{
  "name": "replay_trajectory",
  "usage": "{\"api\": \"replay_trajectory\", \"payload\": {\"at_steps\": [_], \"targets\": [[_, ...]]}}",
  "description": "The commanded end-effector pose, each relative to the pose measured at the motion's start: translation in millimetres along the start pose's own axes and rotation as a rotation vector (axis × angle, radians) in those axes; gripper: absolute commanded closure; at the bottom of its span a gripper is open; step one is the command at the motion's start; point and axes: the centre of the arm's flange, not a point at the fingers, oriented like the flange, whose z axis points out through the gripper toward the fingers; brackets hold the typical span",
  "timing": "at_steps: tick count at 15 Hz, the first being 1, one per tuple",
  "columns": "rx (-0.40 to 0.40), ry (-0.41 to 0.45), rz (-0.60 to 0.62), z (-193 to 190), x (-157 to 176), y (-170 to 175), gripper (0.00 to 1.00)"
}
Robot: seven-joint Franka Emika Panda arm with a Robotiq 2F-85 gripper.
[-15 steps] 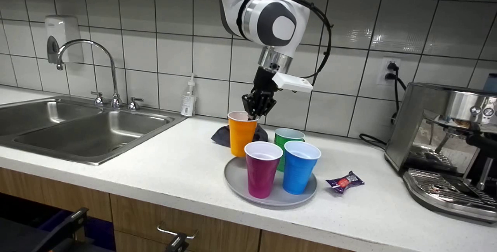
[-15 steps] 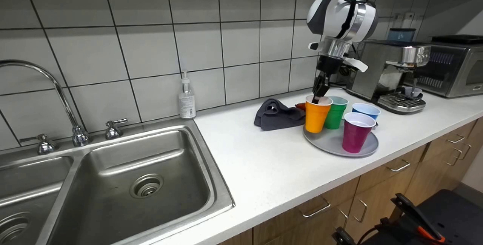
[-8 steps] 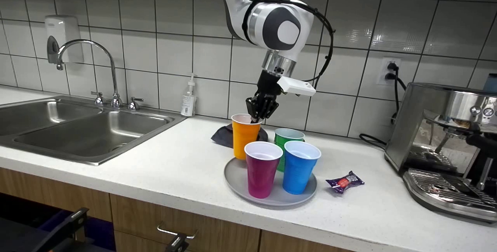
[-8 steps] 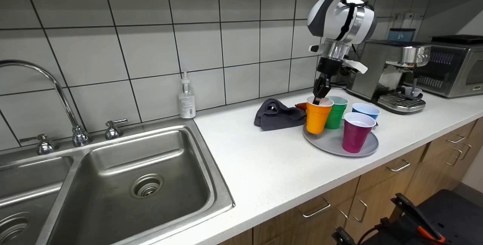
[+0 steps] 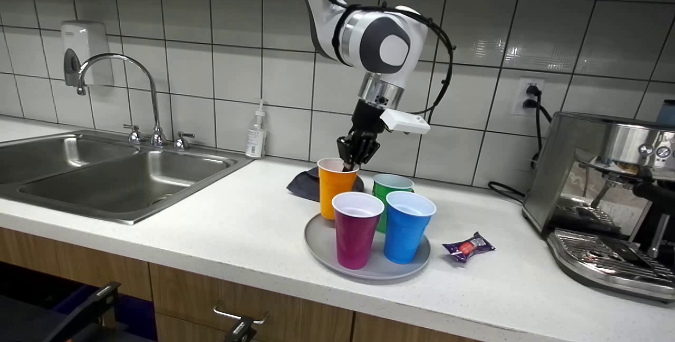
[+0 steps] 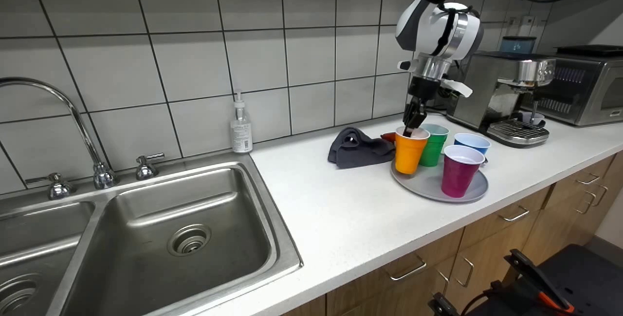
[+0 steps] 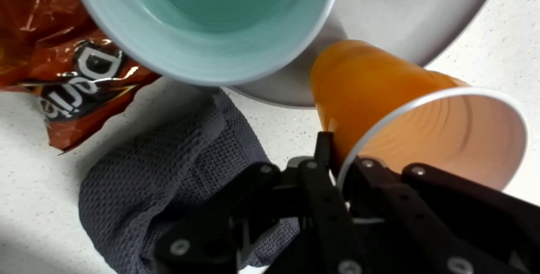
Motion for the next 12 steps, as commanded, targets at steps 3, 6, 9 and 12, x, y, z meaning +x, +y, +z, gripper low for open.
{"api": "replay_trajectory", "payload": {"at_steps": [3,6,9,12], "targets": [[-0.004,-0.01,-0.074,0,-9,11,0.99],[-0.012,-0.016,-0.101,2,-12,11,0.99],[-0.016,-0.027,-0.123,4,-15,11,0.99],[-0.02,-0.036,-0.141,5,-17,11,0.99]]}}
